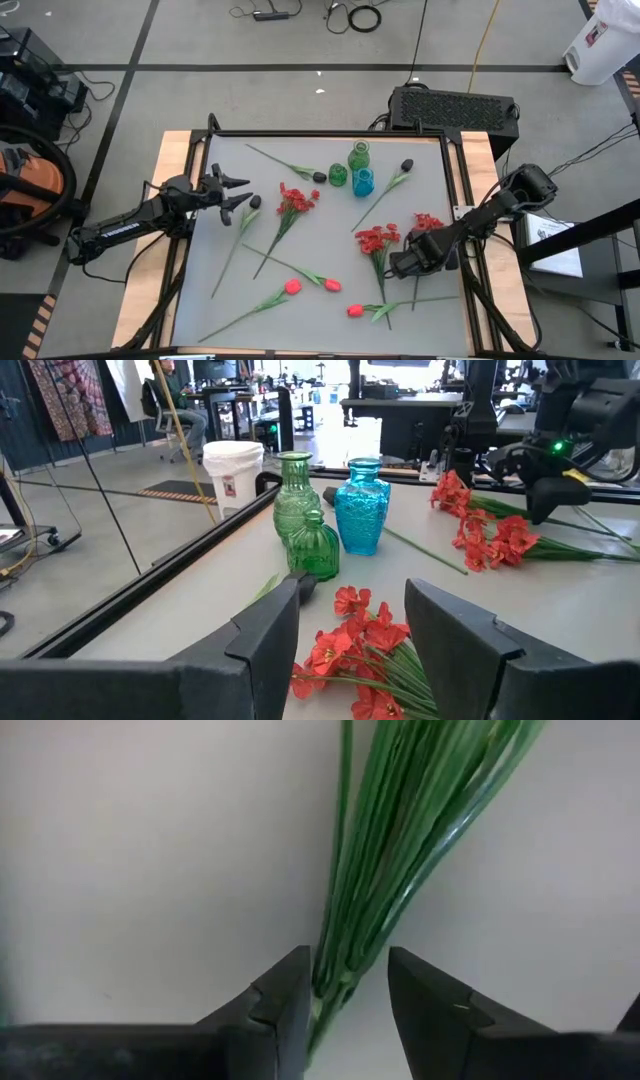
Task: Sort flowers into vase by color
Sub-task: Put the right red flowers into the top green vase
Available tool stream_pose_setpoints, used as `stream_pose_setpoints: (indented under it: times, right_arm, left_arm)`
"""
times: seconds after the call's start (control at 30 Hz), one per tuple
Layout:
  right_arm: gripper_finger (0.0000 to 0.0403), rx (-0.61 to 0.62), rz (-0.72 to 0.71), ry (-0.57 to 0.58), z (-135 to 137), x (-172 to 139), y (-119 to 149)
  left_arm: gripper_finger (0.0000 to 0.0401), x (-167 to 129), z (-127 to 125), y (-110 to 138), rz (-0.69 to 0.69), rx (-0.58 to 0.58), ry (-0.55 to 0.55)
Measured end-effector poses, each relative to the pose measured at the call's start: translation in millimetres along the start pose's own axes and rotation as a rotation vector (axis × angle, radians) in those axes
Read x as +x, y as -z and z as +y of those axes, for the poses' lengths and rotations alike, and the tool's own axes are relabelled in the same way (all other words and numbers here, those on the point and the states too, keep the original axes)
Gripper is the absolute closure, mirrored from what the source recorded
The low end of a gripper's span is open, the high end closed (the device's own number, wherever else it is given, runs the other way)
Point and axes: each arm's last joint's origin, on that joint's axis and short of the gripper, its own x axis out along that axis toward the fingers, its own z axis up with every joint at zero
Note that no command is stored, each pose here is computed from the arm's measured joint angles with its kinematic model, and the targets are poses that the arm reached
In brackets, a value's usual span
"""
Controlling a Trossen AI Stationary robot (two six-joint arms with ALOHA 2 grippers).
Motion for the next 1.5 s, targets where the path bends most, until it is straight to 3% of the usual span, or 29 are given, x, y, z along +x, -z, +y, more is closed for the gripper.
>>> stream_pose_setpoints:
  times: [0.23,0.6,1.2,1.5]
  right_arm:
    - [0.0288,-0.003,-0.002,0.007,-2,3,-1]
    - [0.0393,-0.011,-0.001,0.007,-2,3,-1]
    - [0.0397,-0.038,-0.074,-0.006,-15,-13,-8]
    - [0.0397,-0.086,-0.246,-0.189,-33,-44,-20]
  left_arm:
    - [0.021,0,0,0,0.0,0.0,0.0]
    - [0.021,0,0,0,0.0,0.0,0.0]
    - [0.021,0,0,0,0.0,0.0,0.0]
    - [0.021,0,0,0,0.0,0.0,0.0]
